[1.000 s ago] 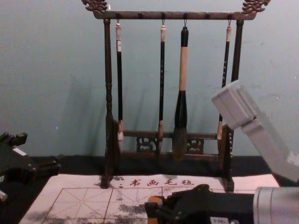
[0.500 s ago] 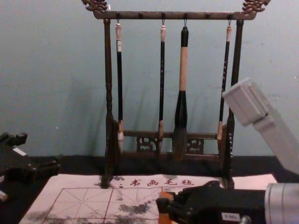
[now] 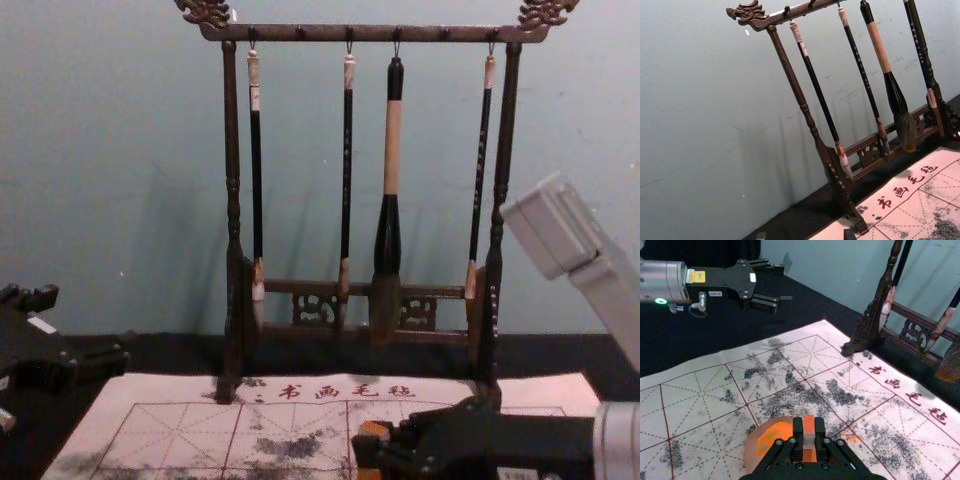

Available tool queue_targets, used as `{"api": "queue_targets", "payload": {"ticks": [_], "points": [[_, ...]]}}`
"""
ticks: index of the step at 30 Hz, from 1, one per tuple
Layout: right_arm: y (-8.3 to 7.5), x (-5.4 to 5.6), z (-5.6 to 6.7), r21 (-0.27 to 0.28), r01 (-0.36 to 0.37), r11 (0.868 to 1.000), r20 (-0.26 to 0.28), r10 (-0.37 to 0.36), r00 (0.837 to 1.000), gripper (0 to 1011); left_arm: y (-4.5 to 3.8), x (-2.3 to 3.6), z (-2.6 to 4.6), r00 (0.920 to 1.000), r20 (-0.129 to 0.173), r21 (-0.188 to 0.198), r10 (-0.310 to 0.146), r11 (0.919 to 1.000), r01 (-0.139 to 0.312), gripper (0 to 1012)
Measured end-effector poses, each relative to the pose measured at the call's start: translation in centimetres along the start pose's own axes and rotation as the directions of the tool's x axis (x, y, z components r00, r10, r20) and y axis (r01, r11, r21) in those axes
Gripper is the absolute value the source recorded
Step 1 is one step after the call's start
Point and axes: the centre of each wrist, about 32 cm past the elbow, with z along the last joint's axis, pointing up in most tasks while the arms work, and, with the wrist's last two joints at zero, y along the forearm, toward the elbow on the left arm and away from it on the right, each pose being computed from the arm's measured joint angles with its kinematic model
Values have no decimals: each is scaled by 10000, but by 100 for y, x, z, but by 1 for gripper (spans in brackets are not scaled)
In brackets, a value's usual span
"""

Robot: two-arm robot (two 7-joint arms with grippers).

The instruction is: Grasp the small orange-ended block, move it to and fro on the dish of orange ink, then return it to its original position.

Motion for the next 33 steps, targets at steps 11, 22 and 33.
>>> {"api": "queue_targets", "payload": {"ticks": [11, 22, 33], "points": [[-77, -32, -28, 0, -113, 9999, -47, 113, 9999, 126, 0, 0, 0, 10000, 0, 0, 0, 10000, 0, 1001], [-112, -93, -36, 11, -411, 9992, -41, 411, 9991, 126, 0, 0, 0, 10000, 0, 0, 0, 10000, 0, 1001], [-35, -156, -17, 25, -666, 9978, -92, 666, 9977, 126, 0, 0, 0, 10000, 0, 0, 0, 10000, 0, 1001]]}}
